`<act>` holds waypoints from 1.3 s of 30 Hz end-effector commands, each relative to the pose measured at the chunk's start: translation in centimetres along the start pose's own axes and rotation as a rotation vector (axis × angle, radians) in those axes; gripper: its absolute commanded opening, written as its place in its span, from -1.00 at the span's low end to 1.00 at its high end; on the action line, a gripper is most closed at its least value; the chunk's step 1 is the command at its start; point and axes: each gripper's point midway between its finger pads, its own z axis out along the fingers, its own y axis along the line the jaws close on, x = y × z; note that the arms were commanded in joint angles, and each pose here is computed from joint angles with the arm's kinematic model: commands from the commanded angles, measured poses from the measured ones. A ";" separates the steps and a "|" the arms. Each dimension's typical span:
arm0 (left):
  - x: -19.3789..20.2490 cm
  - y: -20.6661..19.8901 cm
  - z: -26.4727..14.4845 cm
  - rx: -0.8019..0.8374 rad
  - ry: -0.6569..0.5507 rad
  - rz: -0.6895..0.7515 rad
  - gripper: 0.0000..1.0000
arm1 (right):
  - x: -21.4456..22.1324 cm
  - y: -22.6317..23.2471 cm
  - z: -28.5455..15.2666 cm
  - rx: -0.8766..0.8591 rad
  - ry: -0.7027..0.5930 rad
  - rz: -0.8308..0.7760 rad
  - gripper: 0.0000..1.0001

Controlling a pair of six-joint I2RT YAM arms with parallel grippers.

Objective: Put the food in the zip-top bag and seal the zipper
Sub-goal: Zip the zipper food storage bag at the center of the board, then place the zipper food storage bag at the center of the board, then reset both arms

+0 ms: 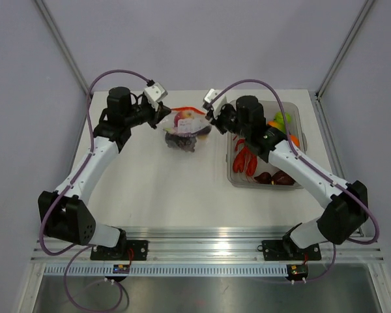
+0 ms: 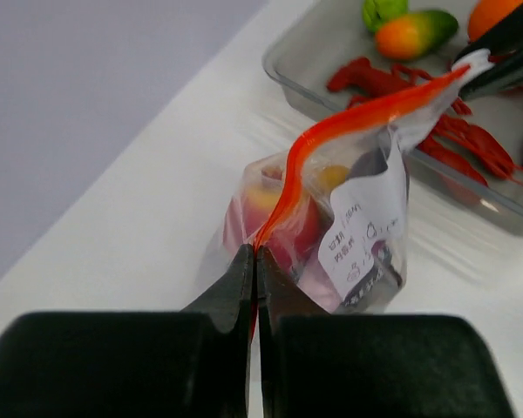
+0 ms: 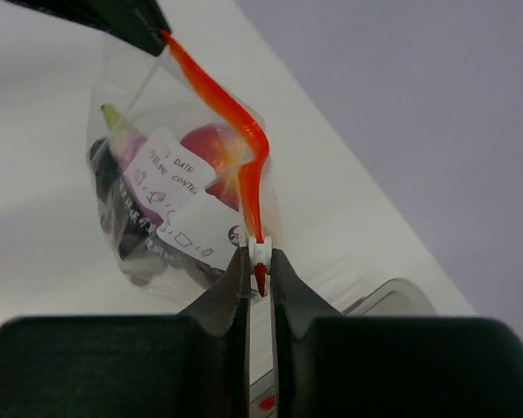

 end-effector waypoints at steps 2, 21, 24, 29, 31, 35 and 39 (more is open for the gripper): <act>-10.5 3.3 -2.5 -0.101 -0.299 0.118 -1.00 | -9.4 -4.3 0.3 0.051 -0.258 -0.122 -0.92; -1.3 0.7 -8.0 -0.341 -0.114 -0.219 0.98 | 5.9 -0.7 -6.2 0.376 0.130 0.507 0.99; -0.8 1.1 -9.3 -0.426 -0.088 -0.322 0.98 | 7.3 -3.1 -8.2 0.557 0.282 0.606 0.99; 2.1 0.8 -11.0 -0.534 -0.012 -0.462 0.98 | 8.7 -3.7 -11.1 0.699 0.386 0.681 0.99; 3.3 0.4 -11.6 -0.563 0.001 -0.507 0.98 | 9.1 -3.7 -12.3 0.753 0.375 0.726 0.99; 5.6 0.4 -13.6 -0.698 0.009 -0.594 0.98 | 9.9 -3.2 -14.6 0.802 0.382 0.776 0.99; 6.8 0.6 -13.9 -0.724 0.045 -0.579 0.98 | 11.2 -2.6 -15.6 0.828 0.375 0.810 0.99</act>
